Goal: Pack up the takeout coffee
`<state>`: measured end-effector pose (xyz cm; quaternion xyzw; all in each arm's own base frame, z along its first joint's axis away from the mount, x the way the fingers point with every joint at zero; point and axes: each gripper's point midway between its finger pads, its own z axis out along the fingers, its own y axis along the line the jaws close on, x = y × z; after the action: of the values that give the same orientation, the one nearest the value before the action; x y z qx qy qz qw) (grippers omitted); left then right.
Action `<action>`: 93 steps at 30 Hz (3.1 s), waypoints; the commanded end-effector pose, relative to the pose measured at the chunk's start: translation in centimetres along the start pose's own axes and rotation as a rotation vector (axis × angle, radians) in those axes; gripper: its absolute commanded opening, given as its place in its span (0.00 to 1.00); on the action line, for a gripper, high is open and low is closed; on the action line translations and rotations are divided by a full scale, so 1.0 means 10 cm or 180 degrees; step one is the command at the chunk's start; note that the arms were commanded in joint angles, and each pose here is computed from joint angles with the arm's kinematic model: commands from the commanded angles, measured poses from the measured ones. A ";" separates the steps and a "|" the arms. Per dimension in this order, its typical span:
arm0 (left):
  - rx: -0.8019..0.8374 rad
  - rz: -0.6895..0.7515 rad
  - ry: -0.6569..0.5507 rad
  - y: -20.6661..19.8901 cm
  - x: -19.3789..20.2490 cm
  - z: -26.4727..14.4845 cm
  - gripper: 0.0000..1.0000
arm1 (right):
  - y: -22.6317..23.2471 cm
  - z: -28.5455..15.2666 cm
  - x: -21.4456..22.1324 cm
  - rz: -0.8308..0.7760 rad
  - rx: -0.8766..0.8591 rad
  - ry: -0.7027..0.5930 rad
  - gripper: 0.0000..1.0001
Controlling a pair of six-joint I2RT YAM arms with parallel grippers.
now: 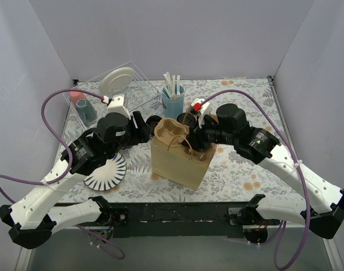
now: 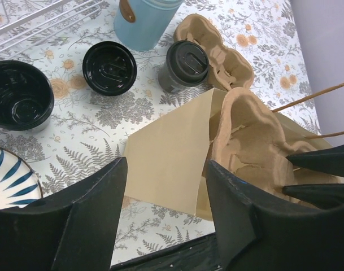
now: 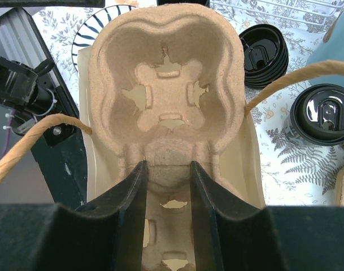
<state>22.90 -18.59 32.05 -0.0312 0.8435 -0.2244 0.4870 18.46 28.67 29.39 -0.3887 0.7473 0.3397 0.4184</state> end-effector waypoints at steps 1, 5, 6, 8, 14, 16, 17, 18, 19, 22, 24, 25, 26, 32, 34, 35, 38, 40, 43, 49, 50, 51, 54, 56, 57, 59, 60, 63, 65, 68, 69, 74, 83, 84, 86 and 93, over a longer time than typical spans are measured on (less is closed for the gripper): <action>-0.0132 -0.0056 -0.0152 0.08 -0.15 -0.10 0.57 | -0.01 -0.07 -0.15 -0.0169 0.0059 -0.0061 0.25; -0.0194 -0.0028 -0.0121 0.11 -0.12 -0.06 0.58 | -0.04 -0.06 -0.16 -0.0210 0.0091 -0.0014 0.25; -0.0201 -0.0031 -0.0121 0.11 -0.12 -0.06 0.58 | -0.04 -0.06 -0.16 -0.0207 0.0096 -0.0005 0.25; -0.0219 -0.0023 -0.0113 0.12 -0.10 -0.04 0.58 | -0.06 -0.08 -0.20 -0.0312 0.0115 -0.0013 0.25; -0.0220 -0.0022 -0.0097 0.12 -0.08 -0.02 0.59 | -0.04 -0.12 -0.21 -0.0363 0.0095 -0.0036 0.25; -0.0200 -0.0020 -0.0075 0.10 -0.06 -0.01 0.59 | -0.05 -0.12 -0.19 -0.0379 0.0111 -0.0016 0.25; -0.0172 -0.0024 -0.0064 0.09 -0.05 -0.02 0.59 | -0.06 -0.13 -0.19 -0.0376 0.0125 -0.0012 0.25; -0.0060 -0.0038 -0.0026 0.03 -0.03 -0.02 0.59 | -0.06 -0.12 -0.16 -0.0381 0.0126 0.0012 0.25; 0.0030 -0.0022 -0.0013 -0.02 -0.03 -0.03 0.59 | -0.06 -0.12 -0.15 -0.0386 0.0126 0.0012 0.25; 0.0426 0.0028 0.0018 -0.20 0.02 -0.06 0.58 | -0.07 -0.13 -0.14 -0.0368 0.0150 -0.0031 0.24; 0.0573 0.0070 0.0005 -0.26 0.04 -0.07 0.56 | -0.07 -0.16 -0.16 -0.0356 0.0173 -0.0098 0.24; 0.0665 0.0095 0.0050 -0.30 0.08 -0.07 0.55 | -0.07 -0.16 -0.18 -0.0345 0.0172 -0.0132 0.24; 0.0690 0.0106 0.0066 -0.31 0.10 -0.06 0.52 | -0.06 -0.19 -0.20 -0.0344 0.0176 -0.0165 0.24; 0.0644 0.0192 0.0211 -0.28 0.26 0.06 0.46 | -0.04 -0.21 -0.22 -0.0340 0.0166 -0.0170 0.24; 0.0639 0.0219 0.0234 -0.27 0.29 0.10 0.46 | -0.04 -0.21 -0.22 -0.0339 0.0161 -0.0166 0.24; 0.0639 0.0233 0.0233 -0.27 0.30 0.11 0.46 | -0.04 -0.20 -0.21 -0.0337 0.0161 -0.0156 0.24; 0.0562 0.0261 0.0275 -0.23 0.35 0.16 0.45 | -0.04 -0.21 -0.21 -0.0337 0.0161 -0.0156 0.24; 0.0491 0.0284 0.0299 -0.19 0.38 0.19 0.44 | -0.05 -0.21 -0.19 -0.0335 0.0166 -0.0138 0.24; 0.0375 0.0307 0.0303 -0.12 0.40 0.22 0.40 | -0.05 -0.20 -0.15 -0.0338 0.0168 -0.0104 0.24; 0.0331 0.0317 0.0271 -0.08 0.40 0.23 0.22 | -0.09 -0.20 -0.03 -0.0397 0.0194 0.0007 0.24; 0.0336 0.0314 0.0264 -0.08 0.40 0.23 0.20 | -0.10 -0.19 0.00 -0.0412 0.0204 0.0045 0.25; 0.0353 0.0319 0.0257 -0.09 0.39 0.22 0.18 | -0.11 -0.19 0.02 -0.0422 0.0209 0.0065 0.25; 0.0384 0.0332 0.0272 -0.10 0.41 0.22 0.15 | -0.11 -0.14 0.12 -0.0437 0.0164 0.0194 0.25; 0.0406 0.0334 0.0275 -0.12 0.41 0.23 0.13 | -0.10 -0.10 0.17 -0.0426 0.0109 0.0245 0.25; 0.0399 0.0335 0.0276 -0.11 0.41 0.24 0.12 | -0.10 -0.08 0.18 -0.0424 0.0104 0.0254 0.25; 0.0361 0.0346 0.0289 -0.10 0.42 0.25 0.11 | -0.11 -0.07 0.20 -0.0420 0.0114 0.0269 0.25; 0.0368 0.0341 0.0295 -0.11 0.42 0.25 0.11 | -0.12 -0.06 0.20 -0.0423 0.0128 0.0260 0.25; 0.0392 0.0332 0.0278 -0.12 0.41 0.24 0.11 | -0.12 -0.04 0.23 -0.0419 0.0119 0.0273 0.25; 0.0390 0.0334 0.0264 -0.12 0.39 0.23 0.12 | -0.15 0.00 0.26 -0.0420 0.0142 0.0312 0.25; 0.0295 0.0330 0.0273 -0.07 0.39 0.25 0.11 | -0.16 0.01 0.31 -0.0405 0.0146 0.0369 0.25; 0.0260 0.0331 0.0271 -0.06 0.39 0.25 0.11 | -0.16 0.01 0.32 -0.0405 0.0142 0.0369 0.24; 0.0219 0.0332 0.0277 -0.04 0.38 0.25 0.11 | -0.12 -0.05 0.33 -0.0405 0.0108 0.0359 0.24; 0.0220 0.0291 0.0258 -0.04 0.36 0.22 0.12 | -0.06 -0.03 0.45 -0.0368 -0.0014 0.0436 0.25; 0.0224 0.0291 0.0260 -0.04 0.36 0.22 0.12 | -0.07 -0.04 0.45 -0.0366 0.0000 0.0435 0.25; 0.0219 0.0294 0.0268 -0.04 0.37 0.22 0.13 | -0.09 -0.04 0.46 -0.0362 0.0033 0.0450 0.25; 0.0375 0.0261 0.0243 -0.15 0.31 0.19 0.22 | -0.12 0.02 0.57 -0.0349 0.0033 0.0521 0.25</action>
<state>22.80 -21.61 28.07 0.0391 0.8529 -0.2479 0.4579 17.89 26.60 24.81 -0.4480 0.7593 0.2781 0.3813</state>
